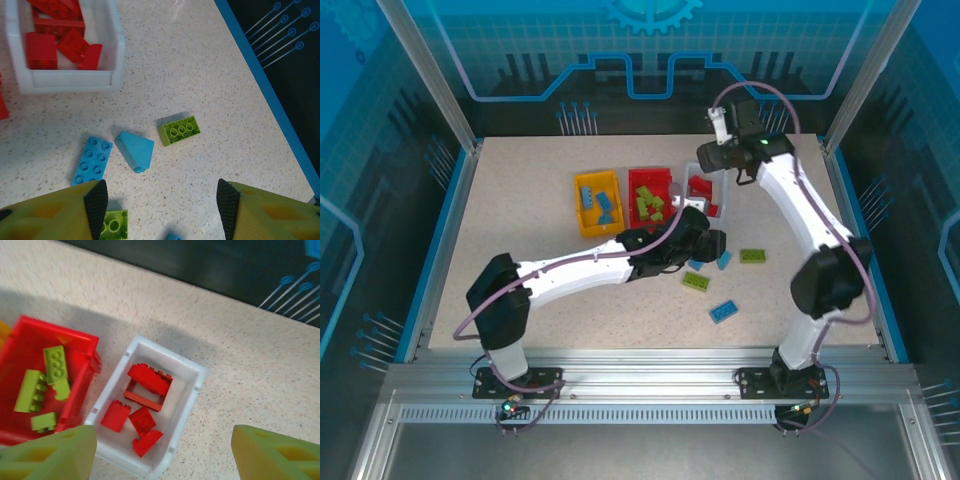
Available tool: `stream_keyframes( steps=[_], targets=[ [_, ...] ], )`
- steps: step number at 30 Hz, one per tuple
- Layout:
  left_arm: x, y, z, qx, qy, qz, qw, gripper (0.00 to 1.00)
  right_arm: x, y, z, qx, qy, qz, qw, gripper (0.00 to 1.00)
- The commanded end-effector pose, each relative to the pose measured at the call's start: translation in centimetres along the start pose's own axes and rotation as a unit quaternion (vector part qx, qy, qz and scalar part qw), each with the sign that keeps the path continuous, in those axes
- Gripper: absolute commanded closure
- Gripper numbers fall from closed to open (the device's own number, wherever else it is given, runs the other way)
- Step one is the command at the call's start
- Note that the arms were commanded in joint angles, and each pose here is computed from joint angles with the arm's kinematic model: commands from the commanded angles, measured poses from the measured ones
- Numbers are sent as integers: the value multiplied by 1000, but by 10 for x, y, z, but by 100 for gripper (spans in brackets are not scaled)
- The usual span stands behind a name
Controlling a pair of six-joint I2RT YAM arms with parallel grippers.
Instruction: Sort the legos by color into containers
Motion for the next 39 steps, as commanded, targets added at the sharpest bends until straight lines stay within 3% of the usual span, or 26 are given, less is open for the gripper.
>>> stream_keyframes(
  steps=[1, 7, 10, 15, 19, 26, 35, 39],
  targets=[
    [-10, 11, 5, 36, 52, 12, 998, 36, -17, -27, 16, -17, 97, -4, 995, 27],
    [-12, 31, 18, 68, 93, 19, 993, 37, -32, -87, 75, -34, 186, -13, 982, 25],
    [-22, 37, 31, 93, 121, 53, 987, 36, -39, -112, 106, -32, 225, -9, 974, 22],
    [-48, 42, 72, 145, 216, 101, 960, 36, -45, -148, 155, -12, 283, -15, 959, 20],
    [-52, 50, 106, 191, 265, 97, 940, 34, -49, -178, 184, -20, 317, -29, 948, 15],
    [-50, 64, 138, 233, 288, 89, 924, 31, -55, -248, 201, -127, 348, -91, 925, 11],
    [-47, 78, 162, 262, 305, 78, 912, 31, -53, -254, 203, -114, 344, -95, 927, 11],
    [-46, 82, 169, 268, 308, 78, 909, 39, -51, -248, 203, -107, 346, -99, 927, 12]
  ],
)
Point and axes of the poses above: each hand's point on the last joint's axis, 136 mm out from that joint toward the fingers, its own y axis out along the fingers, its own x axis along the line the jaws close on, z = x × y, the point moved 5 cm from there along -y, back along the fingers, and after that the axes turned 10 degrees about y, right-handed, at the moved point
